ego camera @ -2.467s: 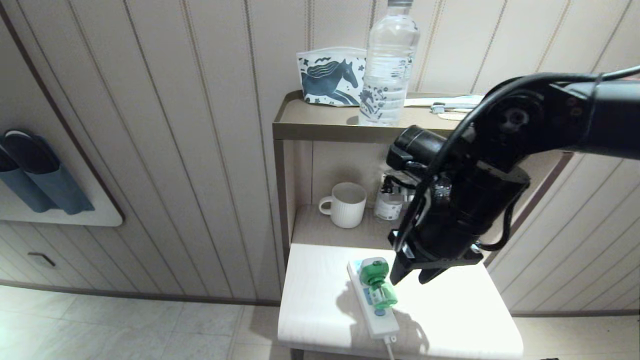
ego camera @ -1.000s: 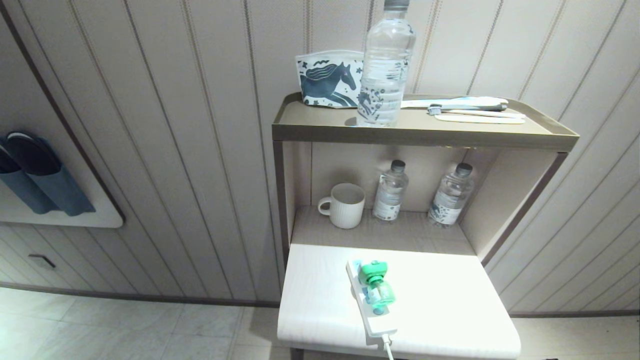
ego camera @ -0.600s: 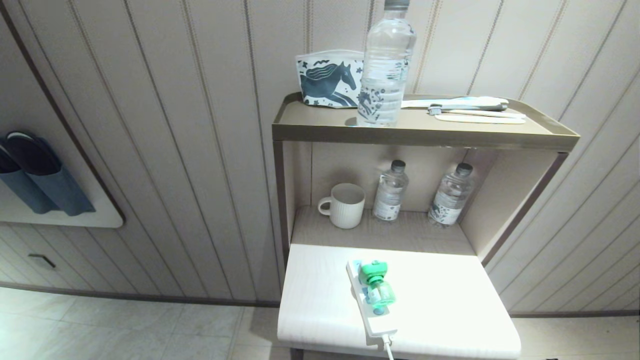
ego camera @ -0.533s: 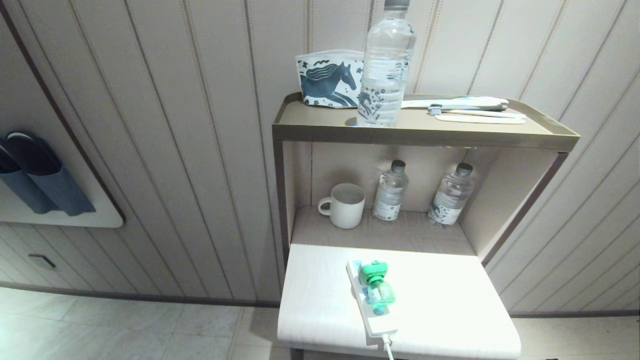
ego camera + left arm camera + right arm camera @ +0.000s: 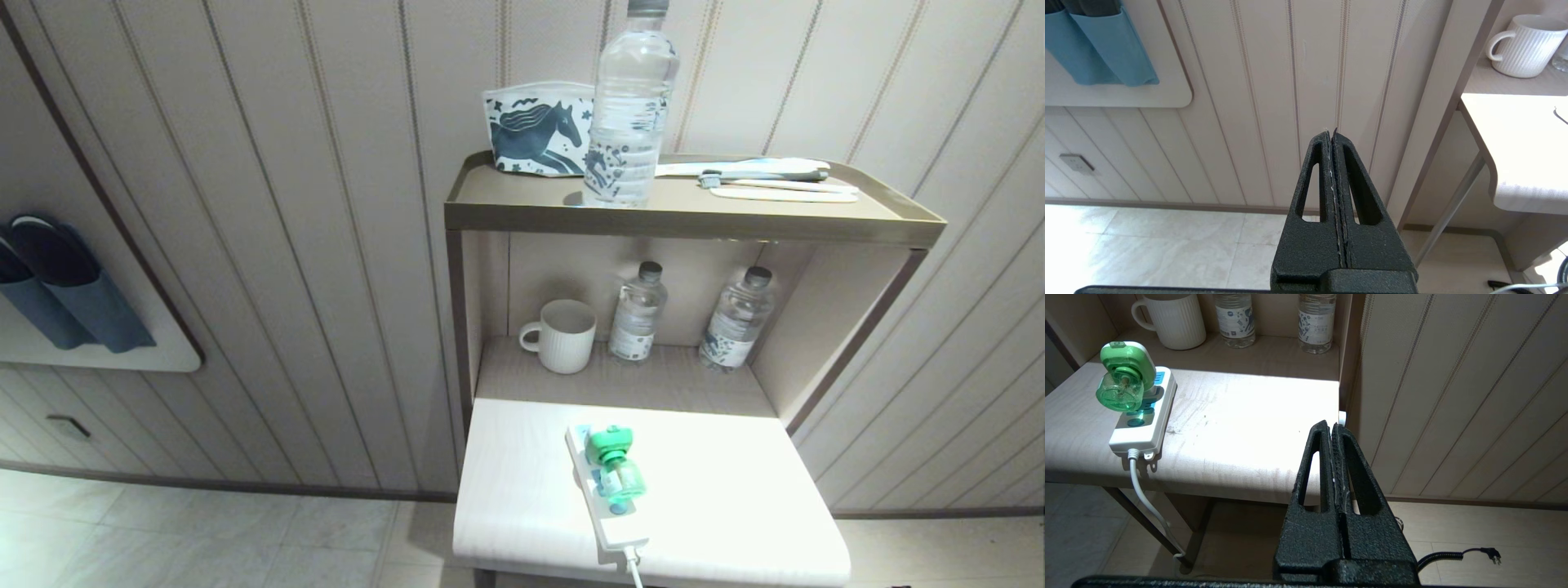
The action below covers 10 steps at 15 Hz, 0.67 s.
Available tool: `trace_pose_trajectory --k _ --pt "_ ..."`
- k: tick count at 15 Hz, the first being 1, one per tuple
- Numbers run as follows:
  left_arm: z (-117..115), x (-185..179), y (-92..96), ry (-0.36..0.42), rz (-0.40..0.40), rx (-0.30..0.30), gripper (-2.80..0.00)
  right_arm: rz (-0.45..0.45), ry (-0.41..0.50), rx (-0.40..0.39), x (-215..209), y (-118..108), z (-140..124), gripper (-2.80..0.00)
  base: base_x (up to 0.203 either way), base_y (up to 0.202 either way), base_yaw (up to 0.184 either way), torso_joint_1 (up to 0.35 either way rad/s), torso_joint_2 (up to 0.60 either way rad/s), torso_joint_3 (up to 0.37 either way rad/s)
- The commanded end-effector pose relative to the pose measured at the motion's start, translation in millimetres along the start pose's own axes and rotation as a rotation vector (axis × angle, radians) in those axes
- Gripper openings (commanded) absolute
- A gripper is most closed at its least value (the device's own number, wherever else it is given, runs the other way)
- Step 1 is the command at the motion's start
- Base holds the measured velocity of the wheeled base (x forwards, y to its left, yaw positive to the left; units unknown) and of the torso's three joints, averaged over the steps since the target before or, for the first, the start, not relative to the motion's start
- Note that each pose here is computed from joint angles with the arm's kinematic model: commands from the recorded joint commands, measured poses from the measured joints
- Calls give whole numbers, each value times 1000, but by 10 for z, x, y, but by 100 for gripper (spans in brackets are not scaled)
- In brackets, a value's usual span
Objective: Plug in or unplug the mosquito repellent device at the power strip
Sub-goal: Hold the socket with your left hand and unplug it with your right hand
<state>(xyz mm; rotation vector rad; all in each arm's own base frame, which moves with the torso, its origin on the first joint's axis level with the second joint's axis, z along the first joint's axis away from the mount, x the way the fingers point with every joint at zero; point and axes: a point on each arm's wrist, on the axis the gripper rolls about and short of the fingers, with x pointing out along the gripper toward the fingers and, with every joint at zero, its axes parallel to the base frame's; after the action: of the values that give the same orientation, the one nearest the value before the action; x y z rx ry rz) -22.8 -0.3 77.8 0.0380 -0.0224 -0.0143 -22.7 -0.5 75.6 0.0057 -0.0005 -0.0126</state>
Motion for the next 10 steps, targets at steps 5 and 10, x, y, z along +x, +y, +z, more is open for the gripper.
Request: trace_pose_trajectory --k 5,10 --pt "0 0 0 -1 -1 0 -280 0 5 0 3 1 0 -280 0 0 0 0 0 0" --pt "0 0 0 -1 -1 0 -280 16 7 -28 0 4 -1 -280 0 0 0 0 0 0"
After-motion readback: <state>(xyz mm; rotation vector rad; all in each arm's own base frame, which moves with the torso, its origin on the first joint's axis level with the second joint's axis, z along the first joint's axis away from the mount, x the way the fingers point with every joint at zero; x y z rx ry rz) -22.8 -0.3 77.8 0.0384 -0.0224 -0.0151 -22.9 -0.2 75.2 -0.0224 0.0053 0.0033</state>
